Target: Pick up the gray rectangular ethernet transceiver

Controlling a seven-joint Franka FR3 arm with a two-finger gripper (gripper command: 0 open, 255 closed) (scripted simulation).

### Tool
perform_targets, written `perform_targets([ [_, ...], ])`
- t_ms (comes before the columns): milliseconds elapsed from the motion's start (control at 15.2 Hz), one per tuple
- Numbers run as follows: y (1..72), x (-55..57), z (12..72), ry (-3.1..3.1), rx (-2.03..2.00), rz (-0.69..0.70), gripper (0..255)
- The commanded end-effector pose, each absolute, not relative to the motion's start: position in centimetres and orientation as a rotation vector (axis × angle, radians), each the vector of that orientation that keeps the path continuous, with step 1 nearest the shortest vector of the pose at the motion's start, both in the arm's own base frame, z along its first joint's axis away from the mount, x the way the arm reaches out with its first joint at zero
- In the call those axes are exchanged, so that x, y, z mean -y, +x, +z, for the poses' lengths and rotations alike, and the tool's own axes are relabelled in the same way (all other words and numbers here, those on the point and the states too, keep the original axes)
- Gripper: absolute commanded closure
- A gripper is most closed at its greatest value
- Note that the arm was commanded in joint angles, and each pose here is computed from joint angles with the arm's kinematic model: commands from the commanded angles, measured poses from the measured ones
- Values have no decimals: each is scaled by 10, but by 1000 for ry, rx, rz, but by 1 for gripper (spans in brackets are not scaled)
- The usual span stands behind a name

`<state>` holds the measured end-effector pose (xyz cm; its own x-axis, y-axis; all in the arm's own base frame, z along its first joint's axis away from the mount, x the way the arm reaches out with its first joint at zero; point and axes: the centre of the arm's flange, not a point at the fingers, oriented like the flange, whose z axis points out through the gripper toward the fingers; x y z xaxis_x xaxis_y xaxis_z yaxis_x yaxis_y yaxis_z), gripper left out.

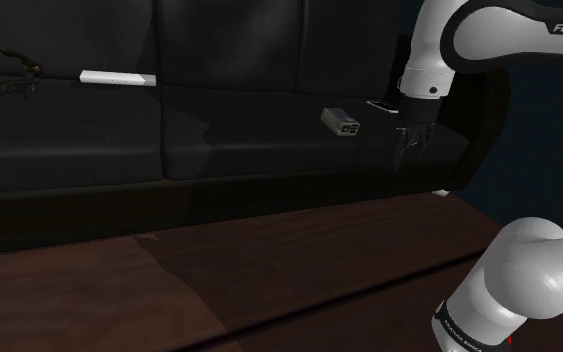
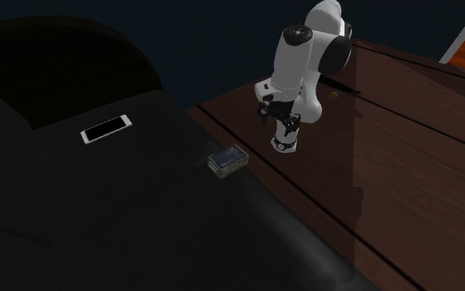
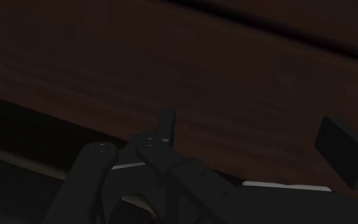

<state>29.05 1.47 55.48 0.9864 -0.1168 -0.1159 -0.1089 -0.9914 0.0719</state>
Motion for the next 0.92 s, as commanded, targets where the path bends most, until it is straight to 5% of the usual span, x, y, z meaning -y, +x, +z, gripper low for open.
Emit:
perform_targets([
  [0,290,-15,555,3066,174,-185,0],
  [858,433,22,584,3078,414,46,0],
])
